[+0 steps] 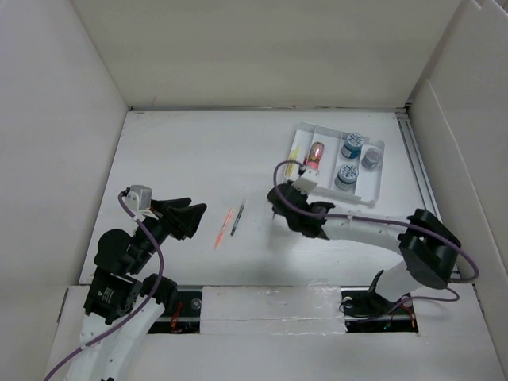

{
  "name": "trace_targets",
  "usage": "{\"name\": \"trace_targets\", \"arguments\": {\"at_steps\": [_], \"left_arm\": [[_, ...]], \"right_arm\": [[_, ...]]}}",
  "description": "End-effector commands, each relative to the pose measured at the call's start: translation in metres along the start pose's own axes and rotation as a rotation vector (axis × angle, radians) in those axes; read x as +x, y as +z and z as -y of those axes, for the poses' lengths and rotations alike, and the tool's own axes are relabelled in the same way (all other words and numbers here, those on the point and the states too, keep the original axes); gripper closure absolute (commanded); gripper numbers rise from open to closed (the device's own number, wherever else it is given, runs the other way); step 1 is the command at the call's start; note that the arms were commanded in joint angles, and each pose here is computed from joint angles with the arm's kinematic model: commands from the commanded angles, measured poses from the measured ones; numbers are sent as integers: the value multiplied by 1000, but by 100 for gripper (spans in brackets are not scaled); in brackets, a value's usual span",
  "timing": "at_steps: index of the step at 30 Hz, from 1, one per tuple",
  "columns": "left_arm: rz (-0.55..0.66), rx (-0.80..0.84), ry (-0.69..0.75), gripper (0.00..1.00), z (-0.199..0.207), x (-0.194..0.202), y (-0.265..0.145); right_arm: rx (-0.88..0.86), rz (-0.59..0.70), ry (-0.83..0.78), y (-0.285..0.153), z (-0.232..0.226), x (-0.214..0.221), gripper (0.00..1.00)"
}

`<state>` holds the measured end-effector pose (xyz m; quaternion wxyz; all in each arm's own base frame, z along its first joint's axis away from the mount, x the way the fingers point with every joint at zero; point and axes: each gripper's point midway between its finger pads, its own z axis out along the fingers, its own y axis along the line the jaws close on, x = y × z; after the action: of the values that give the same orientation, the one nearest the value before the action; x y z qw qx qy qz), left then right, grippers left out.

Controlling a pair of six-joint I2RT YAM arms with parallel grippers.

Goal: Organize the desk

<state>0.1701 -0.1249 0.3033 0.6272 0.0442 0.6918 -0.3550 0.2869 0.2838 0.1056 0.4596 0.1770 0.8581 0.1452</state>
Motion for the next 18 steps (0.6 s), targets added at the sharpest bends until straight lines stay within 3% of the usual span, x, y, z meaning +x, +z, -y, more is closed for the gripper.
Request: {"name": "trace_targets", "arguments": {"at_steps": [1, 2, 5, 6, 11, 13, 14, 16, 18], "left_arm": [[29, 21, 19, 47, 4, -7, 0], [25, 20, 18, 47, 4, -6, 1], [23, 17, 16, 47, 3, -5, 2], [27, 16, 16, 47, 3, -6, 1], [14, 17, 17, 47, 3, -4, 3], [23, 10, 15, 47, 2, -6, 2], [19, 10, 16, 47, 2, -5, 2], [19, 14, 16, 47, 2, -5, 2], [28, 16, 17, 47, 3, -6, 1]], "right_arm": [[-146, 119, 43, 17, -22, -76, 91], [-104, 137, 62, 36, -4, -98, 91], [-100, 117, 35, 71, -7, -121, 90], [-96, 149, 52, 83, -11, -149, 90], [-24, 96, 38, 140, 2, -160, 90], [-18, 57, 59, 141, 3, -157, 91], [-72, 71, 78, 127, -6, -156, 100], [-106, 82, 61, 121, -7, -139, 100], [-111, 150, 71, 106, -7, -154, 100]]}}
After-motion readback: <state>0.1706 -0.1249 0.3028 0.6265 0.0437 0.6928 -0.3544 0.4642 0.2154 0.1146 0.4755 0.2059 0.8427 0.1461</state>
